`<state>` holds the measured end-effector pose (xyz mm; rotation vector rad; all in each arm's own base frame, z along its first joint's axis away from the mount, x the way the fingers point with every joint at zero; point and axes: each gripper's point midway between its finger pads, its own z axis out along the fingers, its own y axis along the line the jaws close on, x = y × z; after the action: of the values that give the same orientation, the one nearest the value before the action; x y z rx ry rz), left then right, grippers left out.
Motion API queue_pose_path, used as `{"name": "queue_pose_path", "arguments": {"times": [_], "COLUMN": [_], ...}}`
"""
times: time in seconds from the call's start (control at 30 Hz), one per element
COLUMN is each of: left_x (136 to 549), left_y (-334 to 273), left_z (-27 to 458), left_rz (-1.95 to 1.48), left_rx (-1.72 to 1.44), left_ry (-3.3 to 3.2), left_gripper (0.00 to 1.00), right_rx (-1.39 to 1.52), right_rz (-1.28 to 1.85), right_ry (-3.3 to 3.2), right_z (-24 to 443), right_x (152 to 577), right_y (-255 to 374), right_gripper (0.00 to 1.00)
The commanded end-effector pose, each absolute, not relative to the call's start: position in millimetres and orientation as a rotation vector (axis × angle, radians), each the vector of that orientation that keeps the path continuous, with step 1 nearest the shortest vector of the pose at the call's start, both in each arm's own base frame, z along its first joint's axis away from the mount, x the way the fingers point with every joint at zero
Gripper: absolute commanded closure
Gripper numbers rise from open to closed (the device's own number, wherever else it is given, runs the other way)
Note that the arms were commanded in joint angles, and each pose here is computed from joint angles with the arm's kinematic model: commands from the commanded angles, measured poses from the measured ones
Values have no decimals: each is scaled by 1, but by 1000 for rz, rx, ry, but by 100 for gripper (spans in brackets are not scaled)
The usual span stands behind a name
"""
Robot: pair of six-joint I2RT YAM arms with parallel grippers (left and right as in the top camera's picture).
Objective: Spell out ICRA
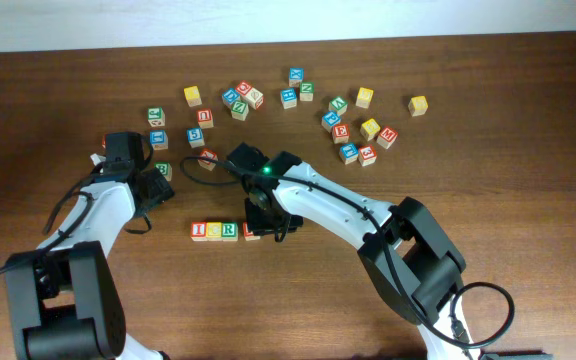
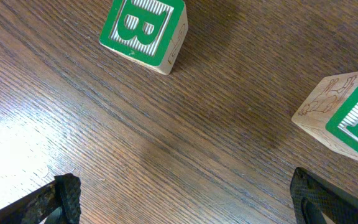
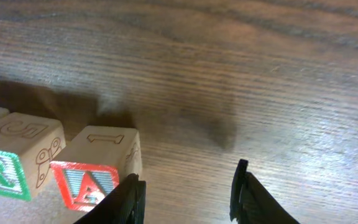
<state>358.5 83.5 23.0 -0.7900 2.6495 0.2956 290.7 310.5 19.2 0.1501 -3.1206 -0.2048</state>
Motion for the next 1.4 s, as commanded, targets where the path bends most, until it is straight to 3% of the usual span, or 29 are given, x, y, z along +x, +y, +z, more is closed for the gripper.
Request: {"name": "queue_pose_path", "arguments": {"times": [0.0, 0.8, 1.0, 1.37], "left_x": [361, 361, 361, 361], "left_y": [84, 84, 84, 84], "left_z": [23, 23, 23, 23], "left_rz": [295, 295, 295, 295], "left_rx": [-794, -794, -794, -794], "left_ry": [2647, 2647, 2647, 2647], "left_gripper": [1, 1, 1, 1], "right_rx": [135, 33, 33, 33], "right_rz": [-255, -150, -150, -150], "right_ry": [-3111, -3129, -3129, -3129], "right_z": [24, 19, 19, 19], "right_x": [290, 291, 291, 291], "right_y": [319, 305, 305, 305], "right_gripper": [63, 62, 72, 73]}}
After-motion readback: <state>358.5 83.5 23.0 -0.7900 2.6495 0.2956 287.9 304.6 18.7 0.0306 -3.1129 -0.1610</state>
